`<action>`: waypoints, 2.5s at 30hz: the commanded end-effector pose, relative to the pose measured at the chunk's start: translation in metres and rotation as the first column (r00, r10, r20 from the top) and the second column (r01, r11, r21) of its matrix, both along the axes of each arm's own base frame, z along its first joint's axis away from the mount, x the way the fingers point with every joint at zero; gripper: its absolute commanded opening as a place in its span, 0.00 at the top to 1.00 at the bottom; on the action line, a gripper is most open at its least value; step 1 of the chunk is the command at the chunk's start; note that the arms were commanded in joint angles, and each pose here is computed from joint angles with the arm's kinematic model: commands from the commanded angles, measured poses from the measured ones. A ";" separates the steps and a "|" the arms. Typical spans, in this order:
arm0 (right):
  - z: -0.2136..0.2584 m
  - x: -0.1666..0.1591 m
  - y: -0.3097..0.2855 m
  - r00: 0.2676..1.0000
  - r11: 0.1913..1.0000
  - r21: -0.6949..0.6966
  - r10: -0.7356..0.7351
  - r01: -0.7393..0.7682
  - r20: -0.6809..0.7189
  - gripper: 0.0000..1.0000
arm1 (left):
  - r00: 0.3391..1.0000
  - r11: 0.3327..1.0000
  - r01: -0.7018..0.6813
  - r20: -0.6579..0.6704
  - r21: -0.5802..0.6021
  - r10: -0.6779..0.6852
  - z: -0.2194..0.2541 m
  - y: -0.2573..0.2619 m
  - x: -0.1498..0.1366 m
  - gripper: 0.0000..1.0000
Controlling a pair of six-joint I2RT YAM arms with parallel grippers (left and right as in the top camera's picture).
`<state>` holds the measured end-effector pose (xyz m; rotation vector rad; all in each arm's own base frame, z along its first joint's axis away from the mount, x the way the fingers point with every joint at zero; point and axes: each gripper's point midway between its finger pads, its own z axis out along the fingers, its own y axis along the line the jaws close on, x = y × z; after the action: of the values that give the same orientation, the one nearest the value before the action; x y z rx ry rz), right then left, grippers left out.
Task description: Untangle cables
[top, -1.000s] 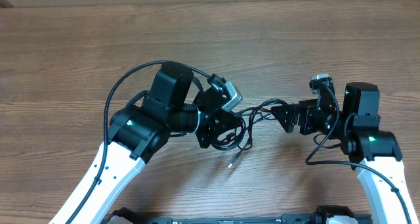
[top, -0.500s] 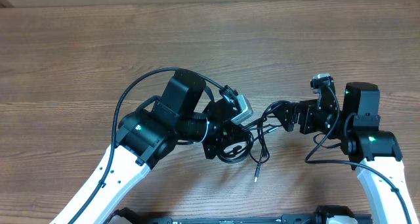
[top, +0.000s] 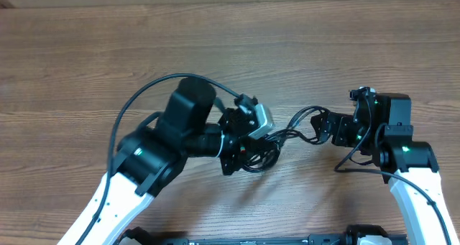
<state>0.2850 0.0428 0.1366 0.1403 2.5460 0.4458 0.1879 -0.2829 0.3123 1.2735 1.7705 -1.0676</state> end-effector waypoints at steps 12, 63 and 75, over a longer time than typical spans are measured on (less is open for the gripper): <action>-0.016 0.005 -0.013 0.998 0.997 -0.055 -0.047 0.044 -0.051 0.00 | 0.853 0.869 -0.495 0.187 -0.011 0.488 0.040 0.084 0.059 0.96; 0.131 -0.042 0.120 0.709 0.418 0.577 0.491 -0.702 0.507 0.00 | 0.887 0.940 -0.327 -0.377 -0.101 0.268 -0.008 -0.013 0.105 0.96; 0.131 -0.042 0.120 0.709 0.418 0.577 0.491 -0.702 0.507 0.39 | 0.927 0.944 -0.279 -0.307 -0.175 0.217 0.011 -0.045 0.090 0.96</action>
<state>0.2439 0.1626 0.2643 -0.5467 1.9084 1.6685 0.2765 -0.3266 0.3132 0.7802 1.9283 -1.3088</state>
